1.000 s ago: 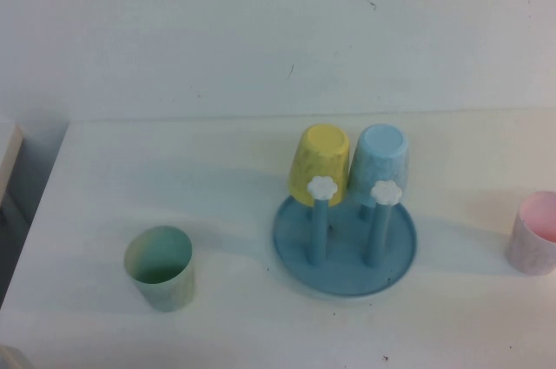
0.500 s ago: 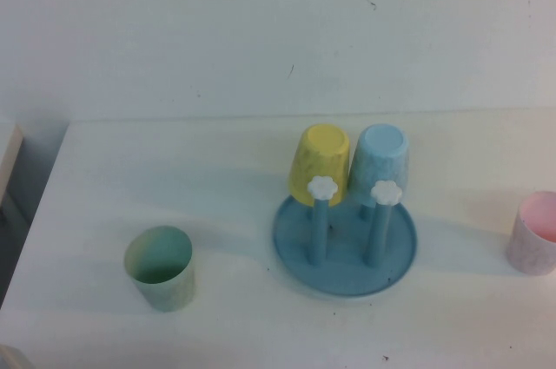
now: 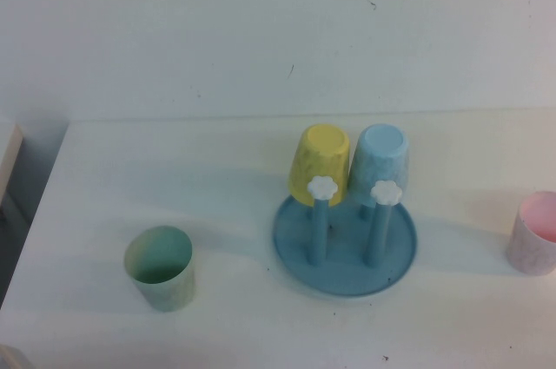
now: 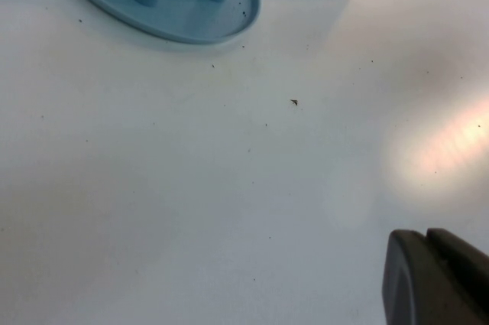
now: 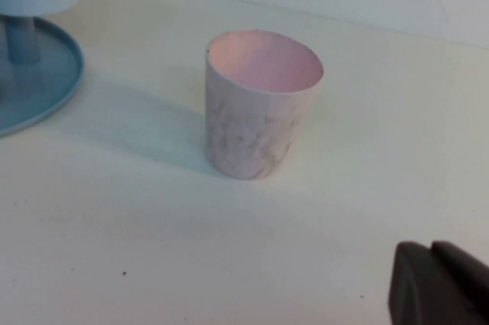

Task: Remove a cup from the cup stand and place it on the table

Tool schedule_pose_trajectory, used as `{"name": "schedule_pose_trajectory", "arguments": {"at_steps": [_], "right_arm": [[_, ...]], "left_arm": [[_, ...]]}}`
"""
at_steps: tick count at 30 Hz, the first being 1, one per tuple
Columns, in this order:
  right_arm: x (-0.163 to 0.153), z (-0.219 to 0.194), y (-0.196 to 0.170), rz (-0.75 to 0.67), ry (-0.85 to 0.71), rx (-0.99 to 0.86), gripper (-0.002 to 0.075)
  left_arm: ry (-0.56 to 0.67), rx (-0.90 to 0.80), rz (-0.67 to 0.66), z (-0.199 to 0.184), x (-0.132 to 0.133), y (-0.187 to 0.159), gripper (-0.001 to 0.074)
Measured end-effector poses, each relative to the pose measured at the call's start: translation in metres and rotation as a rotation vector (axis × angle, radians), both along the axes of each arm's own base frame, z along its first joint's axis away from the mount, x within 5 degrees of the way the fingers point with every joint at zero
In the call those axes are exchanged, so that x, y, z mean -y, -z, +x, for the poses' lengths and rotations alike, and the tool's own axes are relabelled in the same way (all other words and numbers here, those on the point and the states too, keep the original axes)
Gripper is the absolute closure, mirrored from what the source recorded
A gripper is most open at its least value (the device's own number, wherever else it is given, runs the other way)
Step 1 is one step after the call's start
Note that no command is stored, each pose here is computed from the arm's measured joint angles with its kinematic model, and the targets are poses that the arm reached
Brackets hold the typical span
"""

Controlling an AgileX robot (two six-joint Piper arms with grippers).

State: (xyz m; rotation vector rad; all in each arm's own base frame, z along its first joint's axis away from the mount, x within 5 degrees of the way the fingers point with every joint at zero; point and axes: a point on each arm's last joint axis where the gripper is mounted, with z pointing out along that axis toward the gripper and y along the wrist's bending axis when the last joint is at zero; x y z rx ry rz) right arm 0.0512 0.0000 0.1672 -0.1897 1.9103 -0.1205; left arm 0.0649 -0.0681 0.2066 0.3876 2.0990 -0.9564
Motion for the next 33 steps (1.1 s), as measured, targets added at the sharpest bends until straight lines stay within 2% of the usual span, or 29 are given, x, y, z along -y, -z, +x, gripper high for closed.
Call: {"name": "schedule_pose_trajectory", "arguments": {"at_steps": [8, 11, 13, 18, 25, 33], "right_arm": [[0.0, 0.0, 0.0, 0.002, 0.001, 0.0, 0.0727], [0.0, 0.0, 0.0, 0.005, 0.001, 0.0, 0.0727], [0.0, 0.0, 0.0, 0.005, 0.001, 0.0, 0.0727], [0.0, 0.0, 0.0, 0.005, 0.001, 0.0, 0.0727], [0.0, 0.0, 0.0, 0.005, 0.001, 0.0, 0.0727], [0.0, 0.0, 0.0, 0.005, 0.001, 0.0, 0.0727]], "left_arm": [[-0.001, 0.003, 0.0, 0.0, 0.0, 0.0, 0.0737], [-0.042, 0.038, -0.002, 0.001, -0.002, -0.001, 0.0737], [-0.101, 0.076, -0.019, 0.002, -0.005, -0.003, 0.0737], [-0.343, 0.153, -0.014, 0.004, -0.021, -0.006, 0.0737], [-0.625, 0.135, 0.039, -0.01, -0.046, 0.001, 0.0737], [-0.831, 0.241, 0.207, -0.014, -0.066, 0.029, 0.0737]]}}
